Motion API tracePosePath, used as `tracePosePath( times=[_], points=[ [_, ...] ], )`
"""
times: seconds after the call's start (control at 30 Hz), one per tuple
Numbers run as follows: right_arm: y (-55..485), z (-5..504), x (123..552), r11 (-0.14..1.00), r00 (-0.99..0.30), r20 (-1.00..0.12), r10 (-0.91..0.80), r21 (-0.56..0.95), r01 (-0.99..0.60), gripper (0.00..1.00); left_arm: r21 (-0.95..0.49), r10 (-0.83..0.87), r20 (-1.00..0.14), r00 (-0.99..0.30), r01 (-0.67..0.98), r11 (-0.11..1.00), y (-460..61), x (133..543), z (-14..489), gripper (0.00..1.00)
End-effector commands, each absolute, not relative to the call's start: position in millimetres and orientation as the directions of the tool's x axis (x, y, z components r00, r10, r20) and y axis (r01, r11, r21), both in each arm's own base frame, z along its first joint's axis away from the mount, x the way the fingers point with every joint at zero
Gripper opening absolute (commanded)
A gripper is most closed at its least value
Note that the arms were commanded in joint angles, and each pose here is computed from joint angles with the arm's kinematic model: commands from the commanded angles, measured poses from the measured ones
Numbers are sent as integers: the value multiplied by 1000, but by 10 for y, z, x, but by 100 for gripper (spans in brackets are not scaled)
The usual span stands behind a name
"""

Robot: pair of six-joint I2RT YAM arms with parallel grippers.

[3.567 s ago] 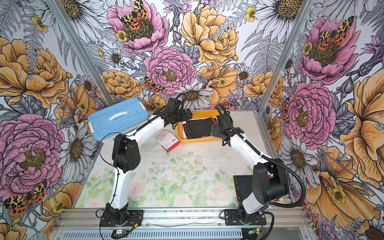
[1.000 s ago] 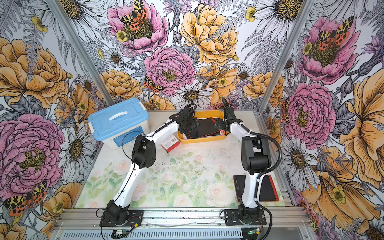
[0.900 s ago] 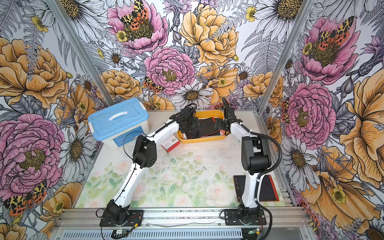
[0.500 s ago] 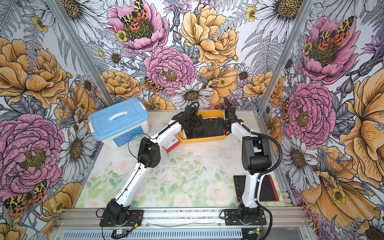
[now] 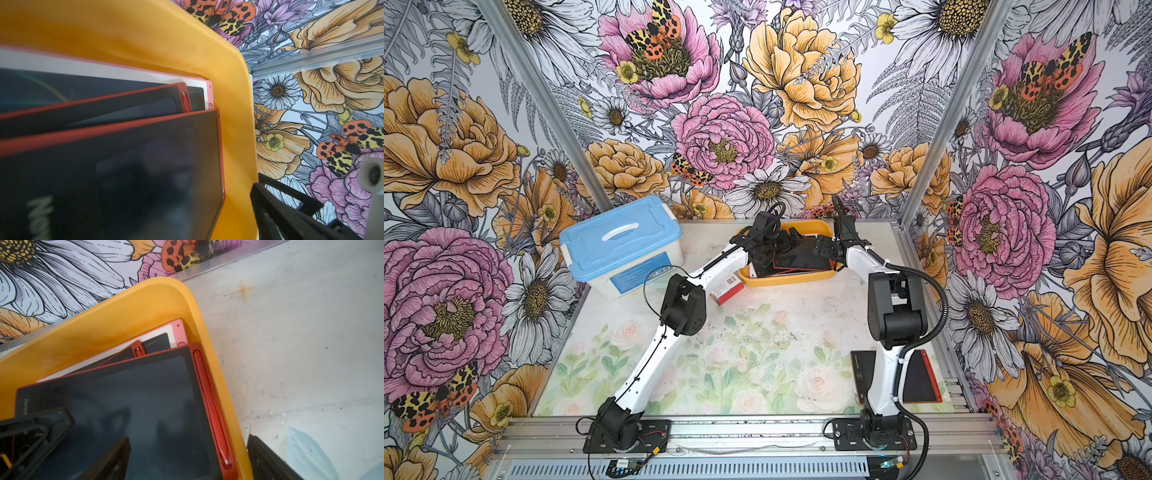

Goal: Take out the writing tablet from the storage box
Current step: Pick up the writing tablet from the storage box.

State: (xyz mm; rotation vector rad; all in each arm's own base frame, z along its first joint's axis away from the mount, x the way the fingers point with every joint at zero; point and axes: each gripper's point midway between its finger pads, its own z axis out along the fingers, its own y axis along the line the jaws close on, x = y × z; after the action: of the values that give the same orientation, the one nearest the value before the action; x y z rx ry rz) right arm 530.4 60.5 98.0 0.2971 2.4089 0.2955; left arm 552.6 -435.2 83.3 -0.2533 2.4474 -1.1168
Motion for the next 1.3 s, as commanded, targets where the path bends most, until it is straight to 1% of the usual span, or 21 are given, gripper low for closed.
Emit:
tracePosePath(
  times=[0.0, 0.3, 0.43, 0.63, 0.7, 0.83, 1.03, 1.17, 1.27],
  points=[
    [900, 915, 5207, 930, -776, -563, 284, 360, 79, 91, -829, -306, -341, -889, 131, 543, -4637, 5387, 1423, 99],
    [831, 1059, 5133, 935, -755, -588, 290, 343, 92, 91, -796, -284, -373, -883, 148, 588, -4460, 5249, 1583, 99],
    [803, 1129, 5069, 935, -745, -597, 298, 339, 102, 91, -744, -246, -399, -883, 156, 650, -4323, 5140, 1561, 99],
    [782, 1179, 4948, 936, -737, -601, 308, 331, 121, 91, -710, -222, -398, -890, 145, 689, -4167, 4982, 1508, 97],
    [788, 1196, 4915, 937, -735, -605, 308, 328, 122, 91, -705, -216, -395, -893, 144, 694, -4124, 4942, 1503, 94],
    [784, 1235, 4872, 937, -728, -611, 312, 324, 130, 91, -696, -213, -398, -892, 143, 703, -4070, 4900, 1510, 85],
    [747, 1300, 4822, 941, -713, -628, 313, 306, 144, 91, -694, -217, -393, -894, 134, 707, -3991, 4877, 1522, 70],
    [691, 1336, 4795, 945, -700, -642, 313, 287, 160, 91, -695, -212, -398, -893, 142, 705, -3938, 4857, 1574, 63],
    [654, 1345, 4783, 946, -695, -647, 314, 276, 171, 91, -693, -206, -407, -890, 155, 704, -3924, 4833, 1630, 54]
  ],
)
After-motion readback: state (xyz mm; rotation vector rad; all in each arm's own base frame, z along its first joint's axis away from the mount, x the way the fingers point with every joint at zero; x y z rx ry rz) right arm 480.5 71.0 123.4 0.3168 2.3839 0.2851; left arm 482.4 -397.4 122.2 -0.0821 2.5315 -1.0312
